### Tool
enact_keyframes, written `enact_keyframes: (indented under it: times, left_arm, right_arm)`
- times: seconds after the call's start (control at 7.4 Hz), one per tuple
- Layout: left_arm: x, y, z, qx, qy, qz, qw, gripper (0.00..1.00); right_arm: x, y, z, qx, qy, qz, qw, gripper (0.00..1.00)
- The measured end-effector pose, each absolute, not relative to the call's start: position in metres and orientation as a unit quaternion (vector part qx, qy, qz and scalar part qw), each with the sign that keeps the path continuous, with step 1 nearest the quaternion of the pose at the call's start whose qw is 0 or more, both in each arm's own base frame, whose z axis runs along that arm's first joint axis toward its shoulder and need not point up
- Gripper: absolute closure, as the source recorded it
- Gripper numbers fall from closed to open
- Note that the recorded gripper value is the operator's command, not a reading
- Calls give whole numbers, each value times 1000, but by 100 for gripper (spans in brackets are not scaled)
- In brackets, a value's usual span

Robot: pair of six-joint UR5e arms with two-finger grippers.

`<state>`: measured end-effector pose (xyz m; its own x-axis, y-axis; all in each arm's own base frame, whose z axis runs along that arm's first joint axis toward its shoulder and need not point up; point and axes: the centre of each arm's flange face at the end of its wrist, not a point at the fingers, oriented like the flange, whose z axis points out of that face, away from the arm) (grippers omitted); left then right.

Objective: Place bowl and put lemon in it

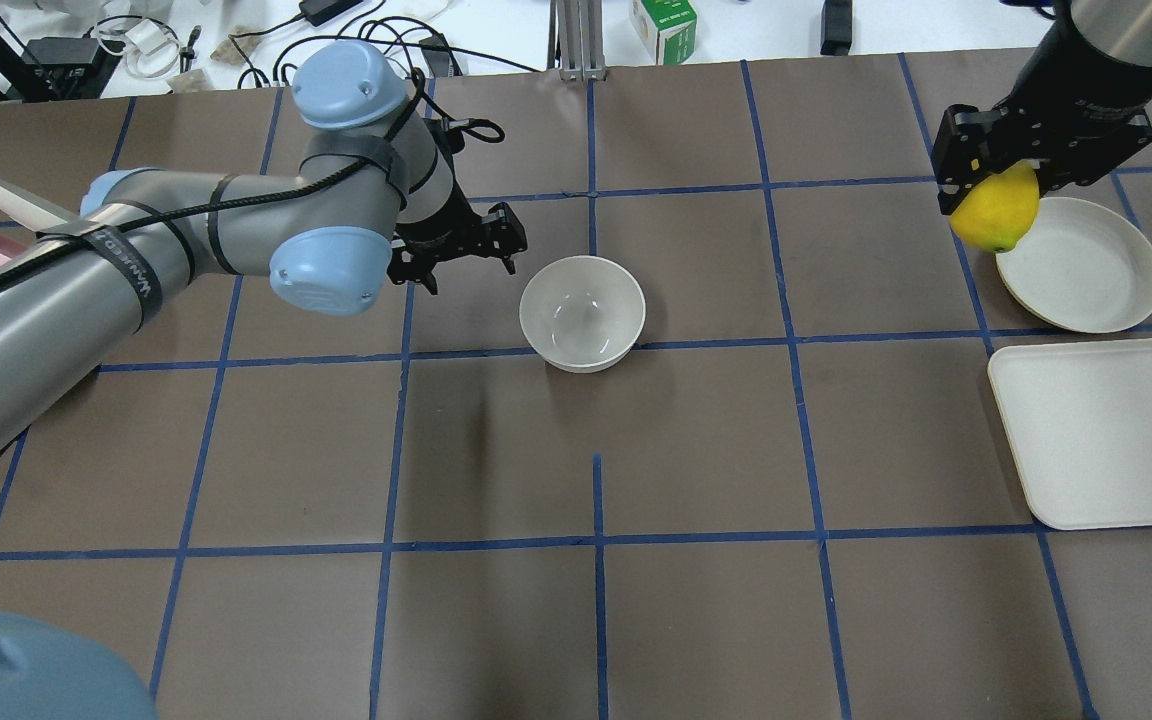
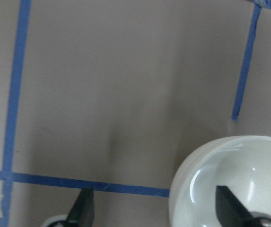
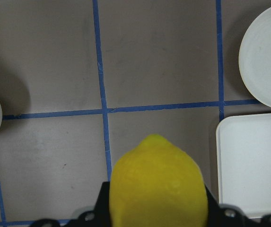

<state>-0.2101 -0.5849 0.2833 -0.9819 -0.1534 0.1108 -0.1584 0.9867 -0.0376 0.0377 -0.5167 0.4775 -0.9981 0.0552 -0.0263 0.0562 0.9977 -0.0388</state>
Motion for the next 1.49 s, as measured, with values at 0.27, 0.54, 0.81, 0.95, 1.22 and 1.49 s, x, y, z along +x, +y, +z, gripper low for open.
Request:
enact_keyframes:
  times: [0.27,0.54,0.81,0.95,1.22,1.49]
  left_arm:
    - [-187,-582,313,68,-997,23,42,0]
    - [-171,-576,339,53,-998,23,39,0]
    - [-154,-563,352,42,-999,9,17,0]
    - [-144,-562,360,40,-999,11,5,0]
    - [-125,-560,378,29,-999,23,-2,0]
    - [-119,-551,398,14,-999,35,-4,0]
  right_arm:
    - [60,-524,469,46,998,-22,28,93]
    - [149,-559,419,2,998,-37,40,94]
    - [253,-568,361,-47,997,-41,46,94]
    - [289,-562,341,-59,996,-39,48,94]
    - [330,-552,311,-79,995,-31,47,93]
    - [351,-557,275,-87,994,-35,48,93]
